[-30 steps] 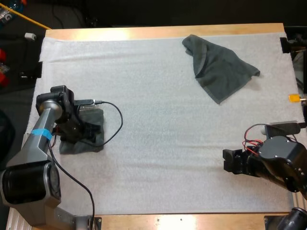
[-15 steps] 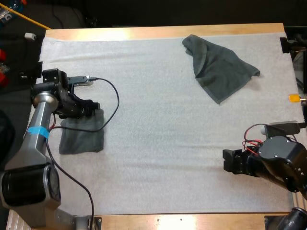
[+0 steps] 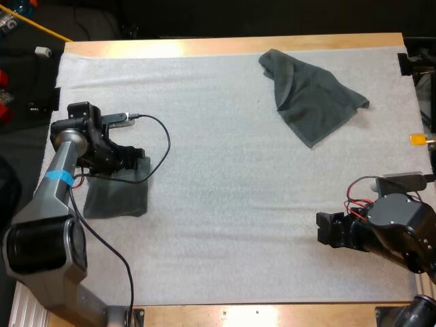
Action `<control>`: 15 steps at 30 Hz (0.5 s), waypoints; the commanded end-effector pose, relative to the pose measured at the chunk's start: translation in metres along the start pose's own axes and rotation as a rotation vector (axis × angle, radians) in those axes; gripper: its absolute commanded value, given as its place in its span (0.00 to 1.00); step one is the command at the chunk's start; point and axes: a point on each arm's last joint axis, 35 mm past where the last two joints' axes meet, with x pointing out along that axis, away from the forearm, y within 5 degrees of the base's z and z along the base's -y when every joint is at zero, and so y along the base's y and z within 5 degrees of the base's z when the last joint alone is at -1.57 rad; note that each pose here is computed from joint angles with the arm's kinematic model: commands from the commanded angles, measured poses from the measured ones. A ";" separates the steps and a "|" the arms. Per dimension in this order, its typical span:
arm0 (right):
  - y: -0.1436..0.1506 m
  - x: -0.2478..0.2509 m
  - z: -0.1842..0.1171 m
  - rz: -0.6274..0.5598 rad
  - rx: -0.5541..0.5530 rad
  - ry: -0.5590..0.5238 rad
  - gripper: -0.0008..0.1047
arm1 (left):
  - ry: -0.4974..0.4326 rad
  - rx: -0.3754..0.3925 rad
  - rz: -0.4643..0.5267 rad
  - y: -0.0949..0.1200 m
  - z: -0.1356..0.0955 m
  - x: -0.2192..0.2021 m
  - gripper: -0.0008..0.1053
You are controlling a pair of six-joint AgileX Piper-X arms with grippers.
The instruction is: Pick towel from pile, fold and stack
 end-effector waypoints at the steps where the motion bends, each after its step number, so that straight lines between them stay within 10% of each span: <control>1: 0.000 0.000 0.000 -0.002 -0.007 0.003 0.60 | -0.028 -0.002 -0.003 -0.003 -0.001 -0.014 0.59; 15: 0.002 0.000 0.007 0.021 -0.005 -0.060 0.60 | -0.323 0.058 -0.047 -0.019 -0.047 -0.156 0.59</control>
